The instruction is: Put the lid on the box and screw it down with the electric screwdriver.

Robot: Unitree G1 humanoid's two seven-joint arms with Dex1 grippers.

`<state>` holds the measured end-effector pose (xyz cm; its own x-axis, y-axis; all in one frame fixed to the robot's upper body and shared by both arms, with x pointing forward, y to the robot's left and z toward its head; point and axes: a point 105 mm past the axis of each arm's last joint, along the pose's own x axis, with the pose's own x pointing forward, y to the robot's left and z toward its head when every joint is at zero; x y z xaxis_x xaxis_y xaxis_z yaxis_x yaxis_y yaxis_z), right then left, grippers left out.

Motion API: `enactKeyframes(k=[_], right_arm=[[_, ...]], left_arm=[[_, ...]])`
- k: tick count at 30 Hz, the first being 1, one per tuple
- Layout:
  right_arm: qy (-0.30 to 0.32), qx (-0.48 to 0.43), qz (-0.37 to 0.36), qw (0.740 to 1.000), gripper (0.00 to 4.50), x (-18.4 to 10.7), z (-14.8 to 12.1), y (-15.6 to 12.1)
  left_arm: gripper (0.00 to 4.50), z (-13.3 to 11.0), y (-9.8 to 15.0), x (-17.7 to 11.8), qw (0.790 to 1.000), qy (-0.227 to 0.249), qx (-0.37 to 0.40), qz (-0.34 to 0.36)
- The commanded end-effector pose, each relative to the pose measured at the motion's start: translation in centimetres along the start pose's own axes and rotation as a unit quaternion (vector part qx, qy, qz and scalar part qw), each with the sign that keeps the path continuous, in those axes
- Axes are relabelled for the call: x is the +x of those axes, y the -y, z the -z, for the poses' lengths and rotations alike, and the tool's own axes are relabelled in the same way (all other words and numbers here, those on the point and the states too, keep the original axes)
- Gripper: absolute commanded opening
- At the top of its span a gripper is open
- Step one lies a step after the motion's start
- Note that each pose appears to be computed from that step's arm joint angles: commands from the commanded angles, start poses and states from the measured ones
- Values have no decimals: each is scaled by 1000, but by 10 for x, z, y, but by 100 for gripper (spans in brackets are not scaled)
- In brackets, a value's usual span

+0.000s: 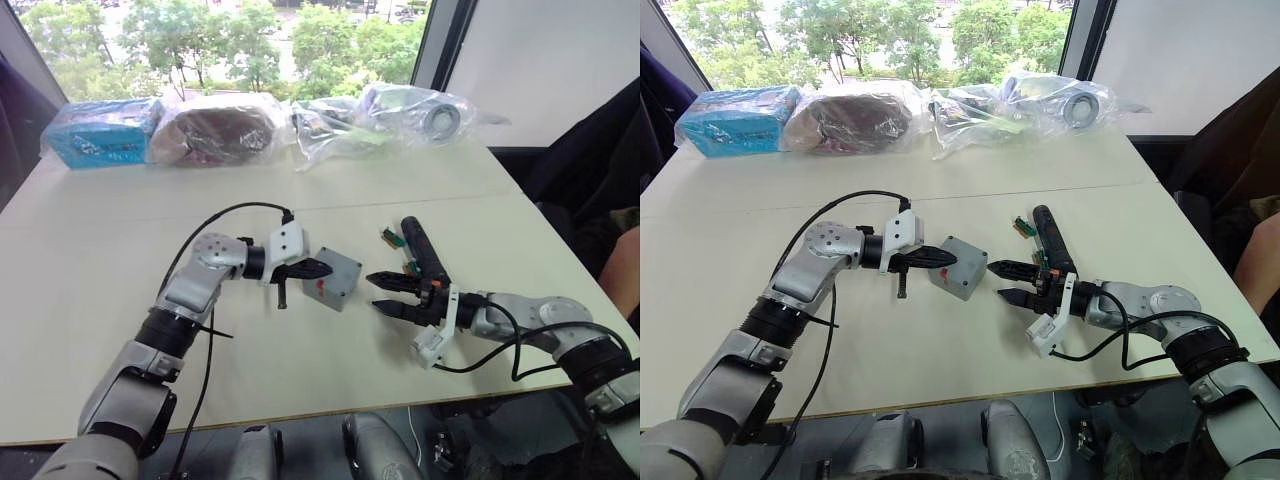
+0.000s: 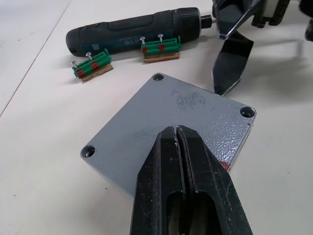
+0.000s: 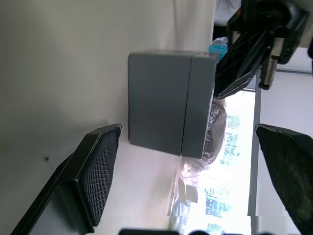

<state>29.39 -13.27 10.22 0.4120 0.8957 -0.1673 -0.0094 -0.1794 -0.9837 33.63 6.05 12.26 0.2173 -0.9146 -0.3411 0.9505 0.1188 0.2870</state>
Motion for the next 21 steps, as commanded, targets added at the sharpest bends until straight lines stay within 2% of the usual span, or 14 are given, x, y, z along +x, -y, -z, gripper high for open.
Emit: enactKeyframes(k=[1, 4, 5, 7, 9, 13, 16, 17, 21], right_arm=[[-18, 95, 33, 995, 446, 3, 4, 23], [-35, 171, 3, 985, 446, 4, 4, 22], [-41, 203, -15, 978, 426, 5, 3, 19], [-61, 271, -34, 960, 386, 7, 3, 18], [-82, 324, -27, 942, 318, 9, 6, 21], [-113, 411, -39, 904, 169, 15, 6, 19], [-131, 452, -51, 881, 31, 19, 4, 15], [-137, 464, -53, 873, 9, 21, 4, 14], [-145, 483, -62, 861, 9, 28, 1, 12]], left_arm=[[0, 5, 0, -4, 999, 9, -49, -15], [0, -17, -9, -15, 997, 45, -52, -41], [0, -23, -13, -20, 996, 56, -53, -53], [0, -28, -23, -34, 994, 49, -40, -91], [0, -29, -29, -43, 992, 41, -35, -118], [0, -13, -34, -55, 987, 17, -46, -155], [0, -1, -32, -53, 986, 4, -55, -158], [0, 5, -28, -49, 986, -2, -60, -155], [0, 18, -17, -34, 988, -11, -72, -133]])
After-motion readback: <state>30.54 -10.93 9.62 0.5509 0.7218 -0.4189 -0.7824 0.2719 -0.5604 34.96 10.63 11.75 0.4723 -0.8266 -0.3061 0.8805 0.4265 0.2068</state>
